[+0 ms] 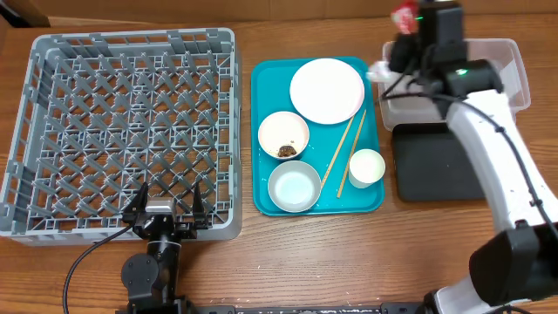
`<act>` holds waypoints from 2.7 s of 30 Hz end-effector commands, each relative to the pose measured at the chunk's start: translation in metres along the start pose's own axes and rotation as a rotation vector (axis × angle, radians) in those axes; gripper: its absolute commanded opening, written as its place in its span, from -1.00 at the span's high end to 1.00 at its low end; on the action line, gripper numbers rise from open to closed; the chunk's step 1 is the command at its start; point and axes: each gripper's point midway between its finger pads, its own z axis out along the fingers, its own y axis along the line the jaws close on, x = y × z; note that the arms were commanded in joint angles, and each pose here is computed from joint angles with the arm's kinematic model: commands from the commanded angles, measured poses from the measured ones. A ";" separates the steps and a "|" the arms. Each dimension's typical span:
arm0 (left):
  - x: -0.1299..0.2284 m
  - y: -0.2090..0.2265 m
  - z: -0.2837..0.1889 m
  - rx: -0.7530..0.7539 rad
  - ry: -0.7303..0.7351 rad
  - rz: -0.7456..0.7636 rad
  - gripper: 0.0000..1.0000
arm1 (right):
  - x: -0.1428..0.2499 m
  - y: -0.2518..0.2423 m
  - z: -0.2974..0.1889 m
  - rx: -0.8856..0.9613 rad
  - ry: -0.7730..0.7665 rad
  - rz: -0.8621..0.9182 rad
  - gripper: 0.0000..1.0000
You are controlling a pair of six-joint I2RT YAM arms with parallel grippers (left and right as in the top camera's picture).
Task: Sort waste into correct bins and load items into the dishwasher
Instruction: 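Lift the wrapper and tissue with the right gripper and drop into clear bin, then move the right gripper to the rice bowl and grasp its rim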
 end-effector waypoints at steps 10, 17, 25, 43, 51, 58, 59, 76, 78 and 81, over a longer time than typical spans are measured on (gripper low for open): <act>0.000 0.002 0.000 -0.008 -0.004 -0.010 -1.00 | 0.028 -0.080 0.062 0.121 0.143 0.178 0.92; 0.000 0.002 0.000 -0.008 -0.004 -0.010 -1.00 | 0.035 -0.081 0.062 0.127 0.171 0.176 -0.25; 0.000 0.002 0.000 -0.008 -0.004 -0.010 -1.00 | 0.000 -0.070 0.003 0.085 0.097 0.181 -0.88; 0.000 0.002 0.000 -0.008 -0.004 -0.010 -1.00 | 0.035 0.008 -0.107 -0.289 0.270 0.128 -0.83; 0.000 0.002 0.000 -0.008 -0.004 -0.010 -1.00 | 0.056 0.046 -0.115 -0.351 0.319 0.050 -0.82; 0.000 0.002 0.000 -0.008 -0.004 -0.010 -1.00 | 0.063 0.058 -0.119 -0.372 0.334 0.024 -0.82; 0.000 0.002 0.000 -0.008 -0.004 -0.010 -1.00 | 0.063 0.059 -0.119 -0.374 0.336 0.023 -0.82; 0.000 0.002 0.000 -0.008 -0.004 -0.010 -1.00 | 0.085 0.085 -0.115 -0.405 0.393 -0.032 -0.83; 0.000 0.002 0.000 -0.008 -0.004 -0.010 -1.00 | 0.086 0.090 -0.116 -0.414 0.394 -0.042 -0.83; 0.000 0.002 0.000 -0.008 -0.004 -0.010 -1.00 | 0.087 0.093 -0.117 -0.420 0.393 -0.049 -0.83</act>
